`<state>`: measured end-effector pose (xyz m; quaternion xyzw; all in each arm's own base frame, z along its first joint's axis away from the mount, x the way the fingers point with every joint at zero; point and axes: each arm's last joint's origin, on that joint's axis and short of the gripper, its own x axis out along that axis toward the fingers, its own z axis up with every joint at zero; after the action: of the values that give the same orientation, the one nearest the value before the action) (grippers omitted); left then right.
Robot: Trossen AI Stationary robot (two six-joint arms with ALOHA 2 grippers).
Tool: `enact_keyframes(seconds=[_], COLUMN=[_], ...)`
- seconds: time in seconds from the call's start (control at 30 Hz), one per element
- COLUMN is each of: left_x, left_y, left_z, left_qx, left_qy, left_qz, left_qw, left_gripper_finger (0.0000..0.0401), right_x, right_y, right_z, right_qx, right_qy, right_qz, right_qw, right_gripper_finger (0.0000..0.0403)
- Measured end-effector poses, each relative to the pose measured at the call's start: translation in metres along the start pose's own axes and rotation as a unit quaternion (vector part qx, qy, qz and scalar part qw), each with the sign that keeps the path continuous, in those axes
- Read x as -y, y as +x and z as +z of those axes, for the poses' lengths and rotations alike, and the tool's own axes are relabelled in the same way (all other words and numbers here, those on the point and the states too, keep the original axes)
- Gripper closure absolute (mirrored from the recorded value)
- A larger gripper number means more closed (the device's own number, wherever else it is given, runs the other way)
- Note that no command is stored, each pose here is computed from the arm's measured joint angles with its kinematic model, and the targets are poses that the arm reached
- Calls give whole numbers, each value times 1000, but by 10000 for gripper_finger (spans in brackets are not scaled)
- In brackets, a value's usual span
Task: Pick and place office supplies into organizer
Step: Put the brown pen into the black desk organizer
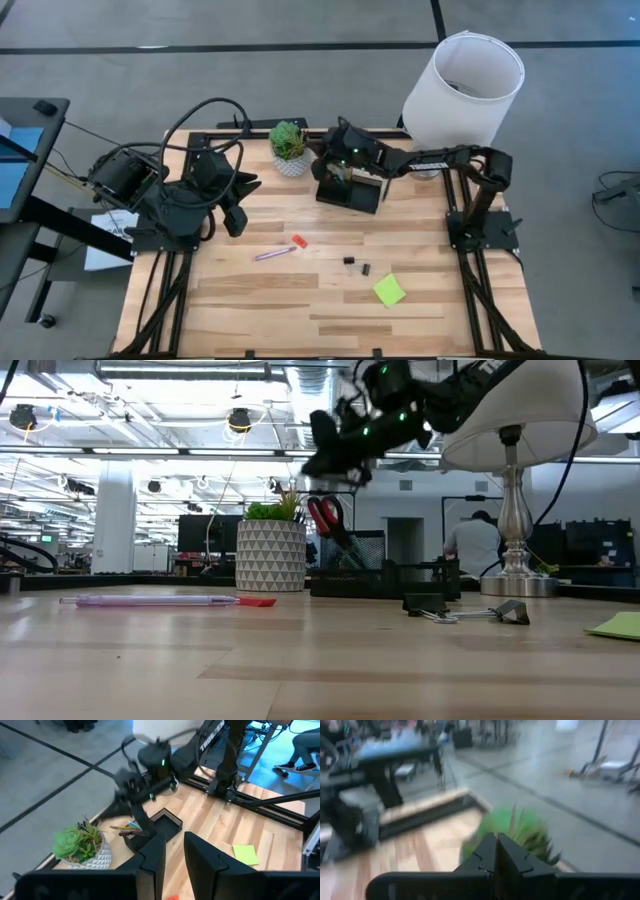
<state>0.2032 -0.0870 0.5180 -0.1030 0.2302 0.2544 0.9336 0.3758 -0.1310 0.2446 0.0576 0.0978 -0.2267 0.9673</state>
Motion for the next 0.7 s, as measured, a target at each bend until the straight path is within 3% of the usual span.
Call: enact_keyframes(seconds=[0.17, 0.3, 0.43, 0.53, 0.63, 0.7], left_x=[1, 1, 1, 0, -1, -1], left_y=[0, -1, -1, 0, 1, 3], left_z=[-1, -1, -1, 0, 1, 2], left_qx=[-7, -7, -7, 0, 8, 18], left_qy=[-5, -9, -10, -13, -15, -22], left_qz=[-9, -10, -9, 0, 10, 17], left_qw=[1000, 1000, 1000, 1000, 1000, 999], left_gripper_finger=[340, 340, 340, 340, 340, 340], right_x=[1, 2, 6, 10, 16, 22], right_y=[-30, -62, -101, -123, -131, -127], right_z=[38, 43, 28, 10, -12, -30], right_qx=[62, 76, 97, 164, 238, 250], right_qy=[-12, -17, -23, -38, -33, -13], right_qz=[-1, 4, 11, 34, 39, 49], right_qw=[998, 997, 995, 985, 970, 967], right_gripper_finger=[402, 402, 402, 402, 402, 402])
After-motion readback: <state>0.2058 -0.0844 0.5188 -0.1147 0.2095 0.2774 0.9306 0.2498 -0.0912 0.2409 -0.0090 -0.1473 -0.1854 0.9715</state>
